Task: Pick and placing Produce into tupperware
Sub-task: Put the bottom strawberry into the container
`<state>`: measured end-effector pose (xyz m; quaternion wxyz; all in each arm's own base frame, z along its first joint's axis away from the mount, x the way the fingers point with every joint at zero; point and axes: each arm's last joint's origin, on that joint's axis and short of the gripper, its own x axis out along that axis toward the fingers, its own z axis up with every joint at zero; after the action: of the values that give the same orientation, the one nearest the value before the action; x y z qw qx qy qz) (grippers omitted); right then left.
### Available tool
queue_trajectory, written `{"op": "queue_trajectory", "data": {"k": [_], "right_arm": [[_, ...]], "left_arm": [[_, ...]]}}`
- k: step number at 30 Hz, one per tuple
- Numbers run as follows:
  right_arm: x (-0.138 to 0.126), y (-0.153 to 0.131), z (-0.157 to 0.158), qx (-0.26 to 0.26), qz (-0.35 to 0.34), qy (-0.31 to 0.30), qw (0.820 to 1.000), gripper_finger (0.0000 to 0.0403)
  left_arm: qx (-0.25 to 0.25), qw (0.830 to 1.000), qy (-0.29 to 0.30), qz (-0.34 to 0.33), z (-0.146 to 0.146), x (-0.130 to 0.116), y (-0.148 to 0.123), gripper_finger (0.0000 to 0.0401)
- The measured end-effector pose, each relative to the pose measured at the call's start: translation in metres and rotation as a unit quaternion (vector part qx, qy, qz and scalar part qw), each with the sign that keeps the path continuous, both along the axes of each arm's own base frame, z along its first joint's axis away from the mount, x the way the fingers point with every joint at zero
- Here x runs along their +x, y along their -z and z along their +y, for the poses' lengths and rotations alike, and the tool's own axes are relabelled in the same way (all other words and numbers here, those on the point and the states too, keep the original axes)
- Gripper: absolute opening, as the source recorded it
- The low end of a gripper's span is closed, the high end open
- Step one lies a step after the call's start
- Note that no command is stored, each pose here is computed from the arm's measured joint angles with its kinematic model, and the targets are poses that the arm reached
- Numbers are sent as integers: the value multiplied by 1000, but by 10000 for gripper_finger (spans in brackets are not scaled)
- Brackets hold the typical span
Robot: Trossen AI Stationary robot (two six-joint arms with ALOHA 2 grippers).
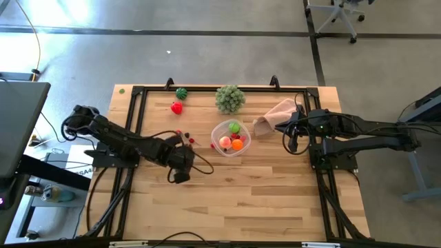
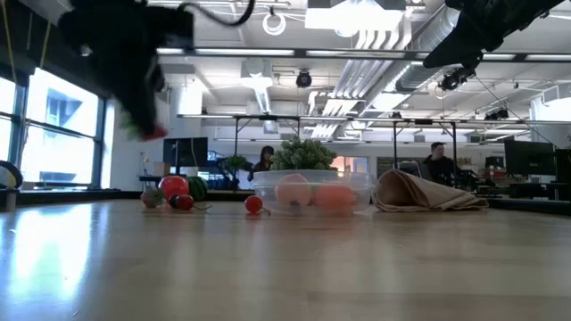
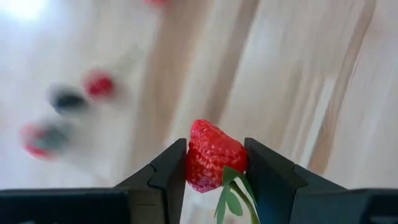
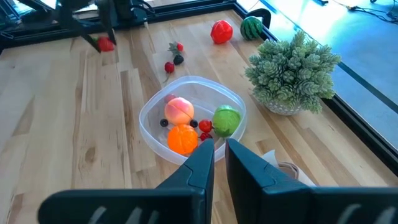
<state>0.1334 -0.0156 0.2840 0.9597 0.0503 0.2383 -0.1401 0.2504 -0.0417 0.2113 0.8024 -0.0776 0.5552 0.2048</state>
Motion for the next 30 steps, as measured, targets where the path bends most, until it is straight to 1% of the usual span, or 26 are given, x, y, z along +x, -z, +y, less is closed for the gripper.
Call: {"op": "queue_trajectory", "data": {"k": [3,7,10,12,15,21,26,30], "right_arm": [[0,0,0,0,0,0,1000,30],[0,0,0,0,0,0,1000,30],[0,0,0,0,0,0,1000,30],[0,0,0,0,0,0,1000,30],[0,0,0,1,0,-2,1000,30],[0,0,0,1,0,-2,1000,30],[0,0,0,1,0,-1,1000,30],[0,0,0,1,0,-1,1000,30]], "left_arm": [[35,999,3,-35,11,14,-25,135],[63,994,9,-90,38,34,-52,135],[79,989,24,-121,60,48,-64,135],[82,987,30,-134,76,58,-65,135],[70,987,35,-144,101,71,-58,135],[38,985,52,-159,139,95,-25,135],[8,988,50,-148,165,102,0,135],[-6,990,43,-137,179,106,12,135]]}}
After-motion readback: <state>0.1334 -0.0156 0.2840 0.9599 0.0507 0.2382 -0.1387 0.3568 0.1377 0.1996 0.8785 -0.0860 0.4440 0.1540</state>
